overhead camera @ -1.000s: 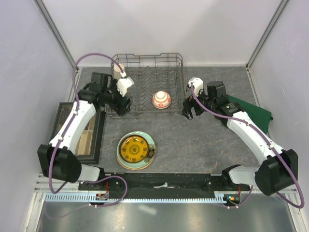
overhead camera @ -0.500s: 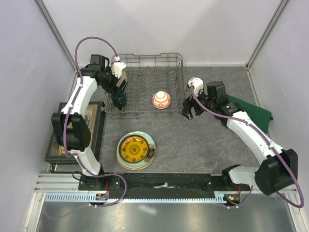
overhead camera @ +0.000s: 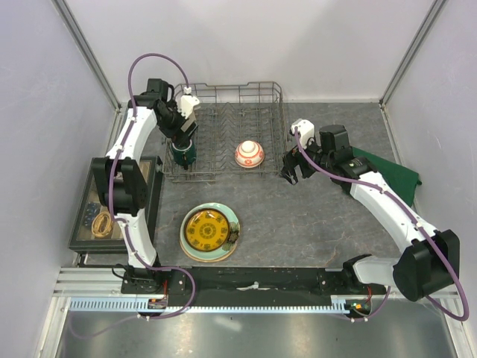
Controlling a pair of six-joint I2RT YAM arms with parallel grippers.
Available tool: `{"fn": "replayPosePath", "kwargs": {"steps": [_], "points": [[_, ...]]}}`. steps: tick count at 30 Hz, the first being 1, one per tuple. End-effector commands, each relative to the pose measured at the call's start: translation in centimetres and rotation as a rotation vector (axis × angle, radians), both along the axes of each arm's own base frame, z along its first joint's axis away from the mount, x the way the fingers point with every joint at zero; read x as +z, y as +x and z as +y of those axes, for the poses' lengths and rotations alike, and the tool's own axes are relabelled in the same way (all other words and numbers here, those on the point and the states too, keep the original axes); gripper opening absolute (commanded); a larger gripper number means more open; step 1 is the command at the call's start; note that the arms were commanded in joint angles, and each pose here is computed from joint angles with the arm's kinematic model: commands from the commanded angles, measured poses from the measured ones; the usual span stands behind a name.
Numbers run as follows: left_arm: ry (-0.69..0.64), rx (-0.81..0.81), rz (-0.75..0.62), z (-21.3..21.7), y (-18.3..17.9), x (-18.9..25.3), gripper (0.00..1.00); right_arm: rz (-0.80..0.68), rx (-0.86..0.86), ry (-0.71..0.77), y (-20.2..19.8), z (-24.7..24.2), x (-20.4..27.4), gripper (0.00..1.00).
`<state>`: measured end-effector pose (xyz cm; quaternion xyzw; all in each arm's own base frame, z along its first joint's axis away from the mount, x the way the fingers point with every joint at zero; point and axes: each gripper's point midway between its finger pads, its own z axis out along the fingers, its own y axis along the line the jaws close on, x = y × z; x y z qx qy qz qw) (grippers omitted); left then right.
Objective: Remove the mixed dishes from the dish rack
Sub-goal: Pick up the cup from the dish rack.
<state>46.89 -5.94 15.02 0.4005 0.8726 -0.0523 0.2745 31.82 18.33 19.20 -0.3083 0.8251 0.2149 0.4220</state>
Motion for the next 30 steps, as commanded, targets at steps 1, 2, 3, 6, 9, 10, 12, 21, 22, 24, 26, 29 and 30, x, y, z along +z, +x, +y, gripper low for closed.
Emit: {"fn": "replayPosePath", "kwargs": {"steps": [1, 2, 3, 6, 9, 10, 12, 21, 22, 24, 26, 29, 30], "points": [[0.011, -0.081, -0.016, -0.3, 0.1, 0.8, 0.99, -0.019, 0.008, 0.014, 0.5, 0.2, 0.3, 0.91], [0.009, -0.089, -0.010, -0.4, 0.1, 0.7, 0.99, -0.016, 0.006, 0.015, 0.5, 0.2, 0.3, 0.91], [0.005, -0.101, -0.004, -0.6, 0.1, 0.5, 0.99, -0.016, 0.006, 0.015, 0.5, 0.2, 0.3, 0.91], [0.009, -0.124, 0.016, -0.6, 0.0, 0.0, 0.99, -0.014, 0.006, 0.015, 0.6, 0.2, 0.2, 0.92], [0.001, -0.131, 0.028, -0.9, 0.1, -0.6, 0.99, -0.014, 0.009, 0.015, 0.6, 0.3, 0.2, 0.92], [0.000, -0.131, 0.029, -0.9, 0.2, -0.7, 0.99, -0.014, 0.007, 0.015, 0.6, 0.3, 0.2, 0.92], [-0.001, -0.132, 0.038, -1.0, 0.3, -1.1, 0.99, -0.012, 0.006, 0.015, 0.6, 0.2, 0.2, 0.92], [0.001, -0.134, 0.038, -1.1, 1.2, -1.8, 0.99, -0.011, 0.006, 0.012, 0.6, 0.2, 0.1, 0.93], [0.005, -0.134, 0.046, -1.1, 1.3, -2.1, 0.99, -0.011, 0.006, 0.011, 0.6, 0.2, 0.0, 0.93], [0.013, -0.132, 0.053, -0.9, 1.3, -2.5, 0.99, -0.012, 0.003, 0.011, 0.7, 0.1, 0.1, 0.93], [0.020, -0.132, 0.058, -0.9, 1.6, -3.0, 0.99, -0.012, 0.006, 0.010, 0.6, 0.1, 0.0, 0.93], [0.029, -0.131, 0.066, -0.8, 1.7, -3.6, 0.99, -0.015, 0.001, 0.010, 0.6, 0.0, 0.1, 0.93], [0.030, -0.132, 0.072, -0.8, 1.7, -3.9, 0.99, -0.013, -0.001, 0.010, 0.6, -0.1, 0.0, 0.93]]}}
